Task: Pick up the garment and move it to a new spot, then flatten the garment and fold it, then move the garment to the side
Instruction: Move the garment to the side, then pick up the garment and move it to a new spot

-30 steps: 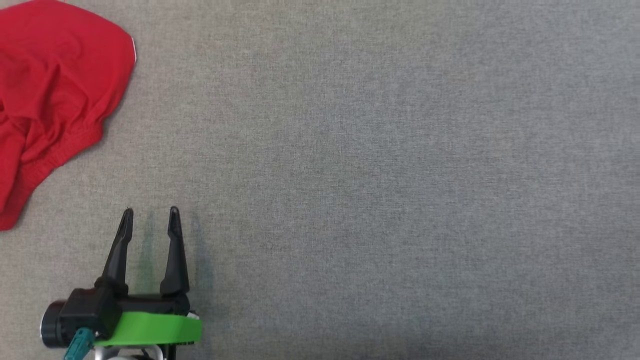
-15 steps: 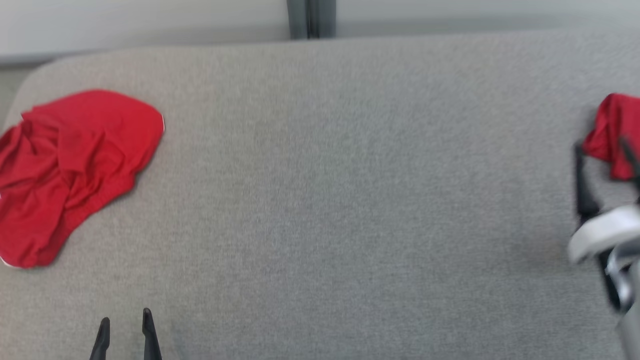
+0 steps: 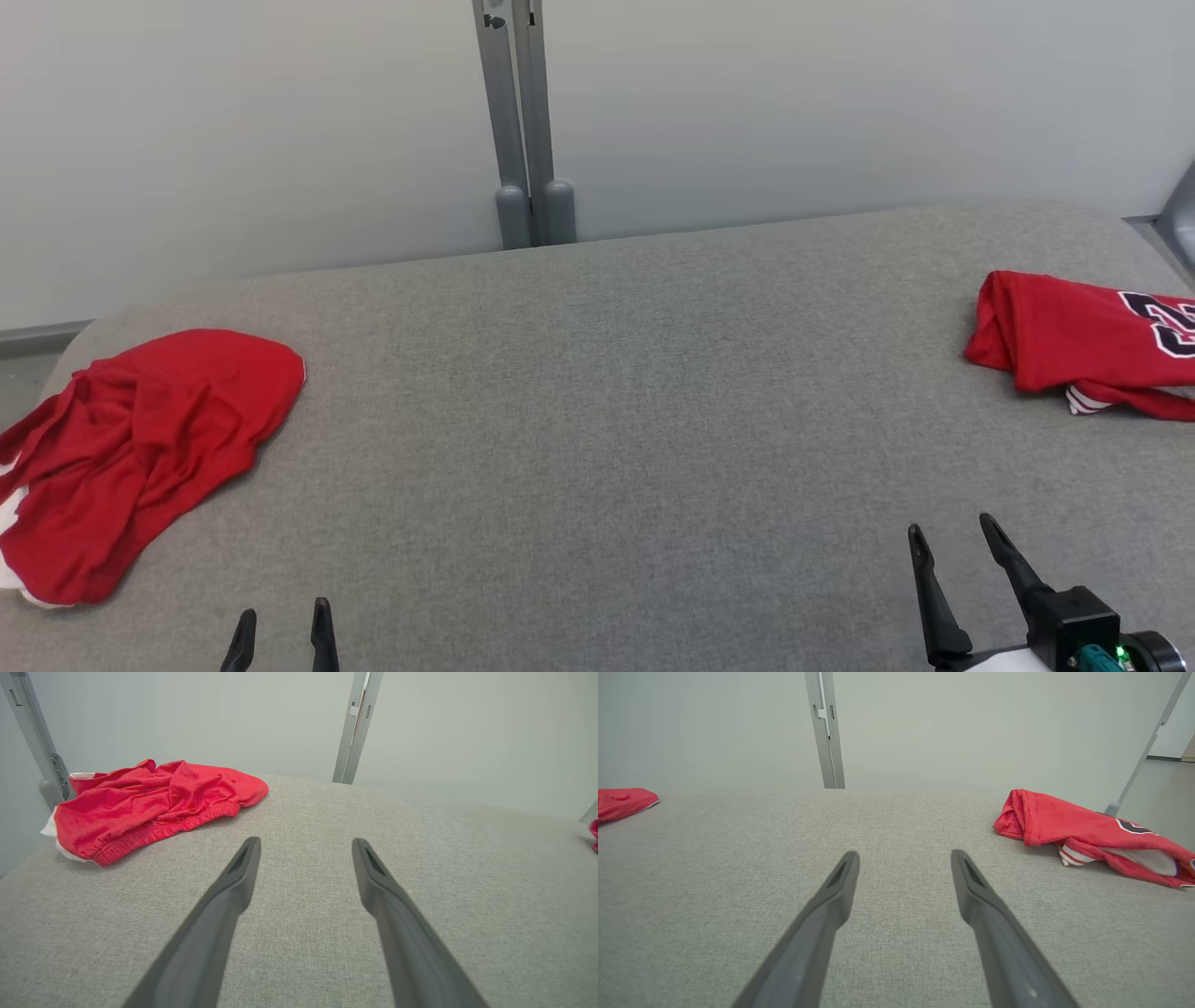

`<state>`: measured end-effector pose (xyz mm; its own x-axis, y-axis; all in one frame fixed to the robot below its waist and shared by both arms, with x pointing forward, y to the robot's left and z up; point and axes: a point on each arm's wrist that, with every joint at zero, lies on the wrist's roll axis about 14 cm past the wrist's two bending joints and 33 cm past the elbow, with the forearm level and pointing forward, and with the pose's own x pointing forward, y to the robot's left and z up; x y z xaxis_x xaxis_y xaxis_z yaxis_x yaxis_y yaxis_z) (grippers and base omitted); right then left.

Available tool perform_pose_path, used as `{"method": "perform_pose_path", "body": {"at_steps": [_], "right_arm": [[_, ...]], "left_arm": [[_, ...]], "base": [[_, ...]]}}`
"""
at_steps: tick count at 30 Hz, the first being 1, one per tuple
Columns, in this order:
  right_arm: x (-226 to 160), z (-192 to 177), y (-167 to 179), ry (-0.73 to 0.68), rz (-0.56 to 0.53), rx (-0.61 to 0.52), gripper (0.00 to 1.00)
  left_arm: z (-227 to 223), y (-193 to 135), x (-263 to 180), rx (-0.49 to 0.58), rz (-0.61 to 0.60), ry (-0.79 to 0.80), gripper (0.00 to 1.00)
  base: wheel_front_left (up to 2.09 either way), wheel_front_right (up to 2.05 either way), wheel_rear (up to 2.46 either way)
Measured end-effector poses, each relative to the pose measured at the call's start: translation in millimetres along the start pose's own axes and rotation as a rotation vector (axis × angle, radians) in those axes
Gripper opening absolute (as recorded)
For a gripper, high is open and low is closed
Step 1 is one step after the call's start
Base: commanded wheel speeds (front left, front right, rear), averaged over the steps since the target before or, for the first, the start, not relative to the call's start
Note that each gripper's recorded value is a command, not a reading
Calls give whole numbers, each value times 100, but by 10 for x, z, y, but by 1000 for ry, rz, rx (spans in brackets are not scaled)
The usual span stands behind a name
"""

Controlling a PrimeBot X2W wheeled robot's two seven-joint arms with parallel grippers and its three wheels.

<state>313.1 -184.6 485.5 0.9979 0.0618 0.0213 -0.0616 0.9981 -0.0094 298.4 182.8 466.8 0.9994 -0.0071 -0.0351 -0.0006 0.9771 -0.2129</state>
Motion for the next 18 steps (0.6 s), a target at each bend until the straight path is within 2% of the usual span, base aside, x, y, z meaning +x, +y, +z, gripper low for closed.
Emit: {"method": "perform_pose_path", "body": {"at_steps": [6,18], "right_arm": [[-108,-6,-69,-1,-35,0,100],[-52,-19,-10,4,-13,5,100]], "left_arm": [[13,-138,75,0,-58,-5,100],[11,-53,36,-4,-33,-6,100]], "base": [[0,0,0],[0,0,0]]}}
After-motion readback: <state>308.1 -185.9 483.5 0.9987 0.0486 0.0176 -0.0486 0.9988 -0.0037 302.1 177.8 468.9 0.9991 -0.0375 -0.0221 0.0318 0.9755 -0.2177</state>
